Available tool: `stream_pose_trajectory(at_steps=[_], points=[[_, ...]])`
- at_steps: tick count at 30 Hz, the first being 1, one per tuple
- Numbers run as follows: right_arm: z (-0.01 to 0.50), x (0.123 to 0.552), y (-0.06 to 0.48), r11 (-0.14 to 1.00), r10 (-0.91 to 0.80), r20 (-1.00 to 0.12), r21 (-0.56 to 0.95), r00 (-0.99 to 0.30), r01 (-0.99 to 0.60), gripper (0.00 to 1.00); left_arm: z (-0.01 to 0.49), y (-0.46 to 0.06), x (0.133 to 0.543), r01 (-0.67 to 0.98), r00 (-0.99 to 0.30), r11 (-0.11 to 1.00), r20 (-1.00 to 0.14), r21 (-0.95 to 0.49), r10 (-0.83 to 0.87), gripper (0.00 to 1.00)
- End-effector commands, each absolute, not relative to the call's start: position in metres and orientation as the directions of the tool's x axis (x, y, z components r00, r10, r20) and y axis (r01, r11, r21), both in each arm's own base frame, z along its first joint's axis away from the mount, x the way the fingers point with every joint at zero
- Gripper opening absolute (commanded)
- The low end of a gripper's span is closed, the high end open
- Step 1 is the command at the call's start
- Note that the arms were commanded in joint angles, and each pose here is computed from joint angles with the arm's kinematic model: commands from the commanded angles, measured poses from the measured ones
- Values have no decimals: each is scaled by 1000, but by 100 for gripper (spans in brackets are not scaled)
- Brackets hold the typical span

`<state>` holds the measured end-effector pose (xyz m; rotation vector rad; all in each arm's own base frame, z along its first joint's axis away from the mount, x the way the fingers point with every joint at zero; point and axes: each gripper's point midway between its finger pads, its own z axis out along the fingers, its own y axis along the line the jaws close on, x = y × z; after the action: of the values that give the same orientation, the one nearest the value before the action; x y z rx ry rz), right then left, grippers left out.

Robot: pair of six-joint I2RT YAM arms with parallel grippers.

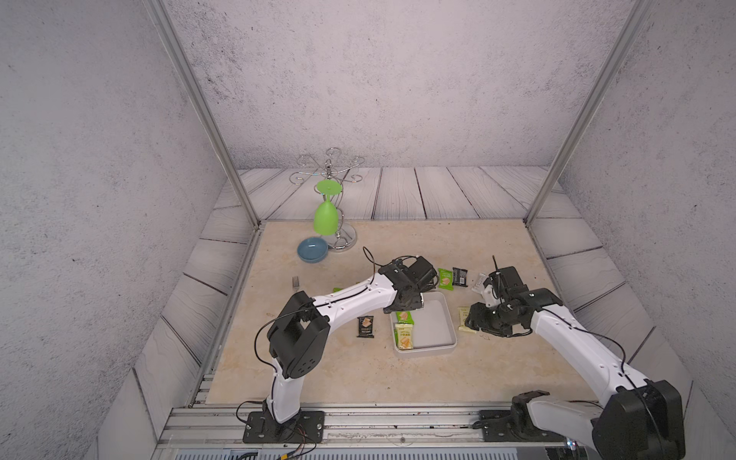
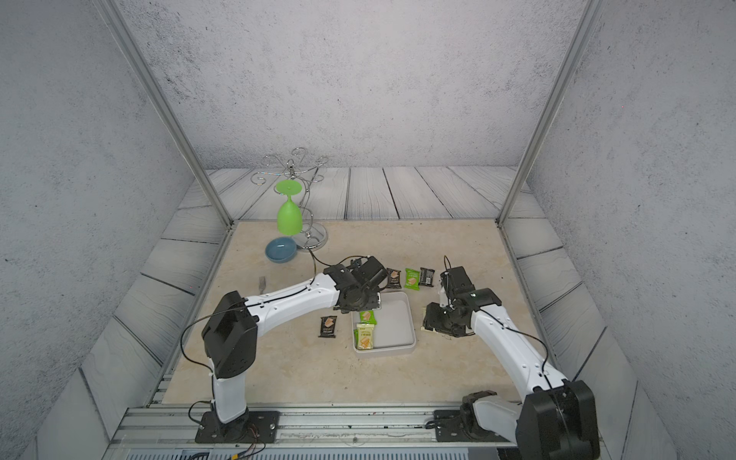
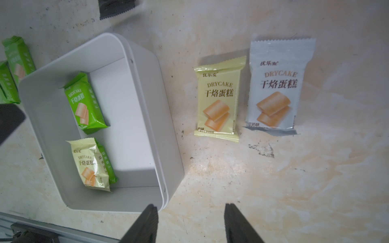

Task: Take the cookies out of the storage box
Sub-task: Pick up the cookie from the storage box.

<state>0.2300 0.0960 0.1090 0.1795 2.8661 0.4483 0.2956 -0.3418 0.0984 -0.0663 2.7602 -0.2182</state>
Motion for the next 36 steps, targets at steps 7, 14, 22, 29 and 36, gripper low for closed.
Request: stream_pose_trajectory(at_steps=[7, 14, 22, 29, 36], points=[[105, 224, 96, 946, 141, -202, 316, -969, 72, 56, 73, -343, 298, -76, -940, 994, -327, -79, -98, 73], [104, 226, 94, 951, 135, -205, 301, -969, 69, 56, 56, -345, 298, -96, -948, 994, -300, -52, -108, 73], [100, 227, 93, 955, 129, -198, 289, -972, 68, 56, 40, -345, 299, -123, -954, 992, -276, -12, -122, 73], [96, 228, 92, 958, 127, -187, 278, -974, 72, 56, 29, -350, 302, -130, -956, 991, -262, -9, -128, 73], [93, 229, 90, 962, 126, -181, 264, -975, 75, 56, 19, -352, 304, -127, -962, 992, -243, -8, -126, 72]])
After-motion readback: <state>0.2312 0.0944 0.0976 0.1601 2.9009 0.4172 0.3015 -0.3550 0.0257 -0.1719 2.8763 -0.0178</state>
